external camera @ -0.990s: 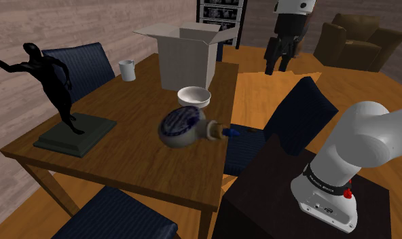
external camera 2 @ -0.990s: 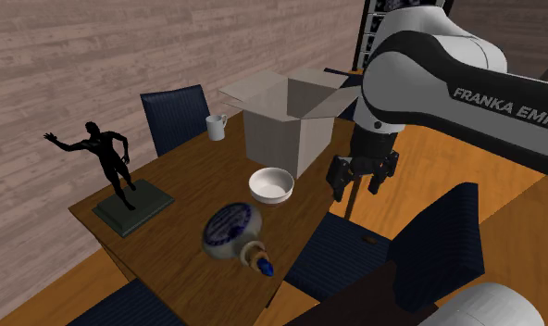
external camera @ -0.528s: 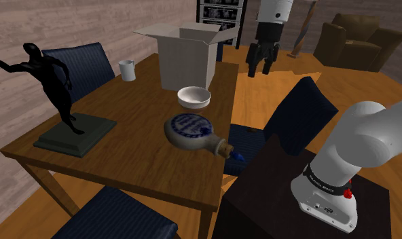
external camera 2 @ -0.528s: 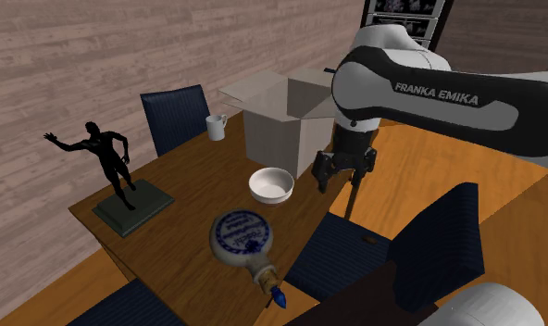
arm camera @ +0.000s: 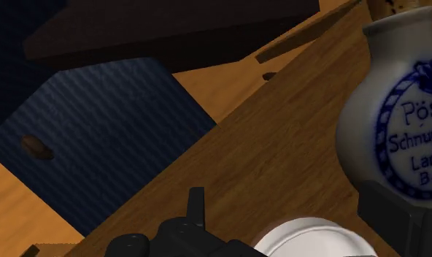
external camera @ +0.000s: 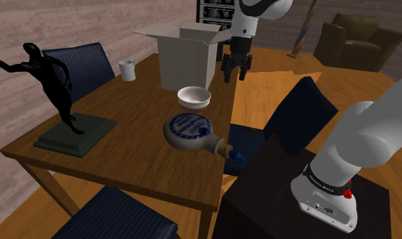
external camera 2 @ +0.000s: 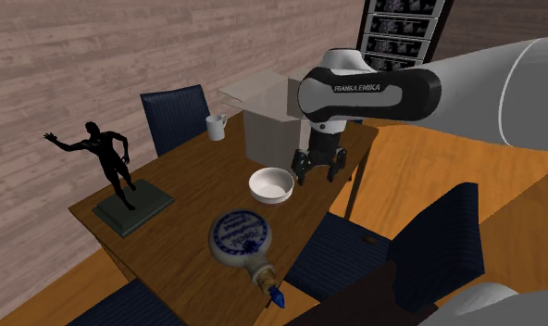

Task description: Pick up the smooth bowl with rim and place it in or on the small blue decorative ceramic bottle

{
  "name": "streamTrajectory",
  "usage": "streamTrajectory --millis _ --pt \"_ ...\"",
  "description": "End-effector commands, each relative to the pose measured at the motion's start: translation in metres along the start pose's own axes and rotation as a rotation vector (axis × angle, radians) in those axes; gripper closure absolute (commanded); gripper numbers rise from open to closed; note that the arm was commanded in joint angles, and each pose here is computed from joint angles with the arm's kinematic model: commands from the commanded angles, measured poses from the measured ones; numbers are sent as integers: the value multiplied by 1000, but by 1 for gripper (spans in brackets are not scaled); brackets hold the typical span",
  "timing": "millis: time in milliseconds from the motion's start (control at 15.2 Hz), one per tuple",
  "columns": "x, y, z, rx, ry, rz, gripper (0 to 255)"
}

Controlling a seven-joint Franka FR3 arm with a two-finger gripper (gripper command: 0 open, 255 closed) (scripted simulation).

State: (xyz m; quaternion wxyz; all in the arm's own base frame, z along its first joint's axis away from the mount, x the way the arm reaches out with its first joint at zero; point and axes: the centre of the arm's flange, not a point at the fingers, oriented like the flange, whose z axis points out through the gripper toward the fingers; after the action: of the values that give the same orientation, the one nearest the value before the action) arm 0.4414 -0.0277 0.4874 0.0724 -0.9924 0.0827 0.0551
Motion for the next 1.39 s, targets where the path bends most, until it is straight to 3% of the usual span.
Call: streamTrajectory --millis 0,726,1320 --pt "26 3 11 5 -6 6 0" --pt "162 10 74 33 -38 39 0" --pt "166 9 117 35 -39 41 0"
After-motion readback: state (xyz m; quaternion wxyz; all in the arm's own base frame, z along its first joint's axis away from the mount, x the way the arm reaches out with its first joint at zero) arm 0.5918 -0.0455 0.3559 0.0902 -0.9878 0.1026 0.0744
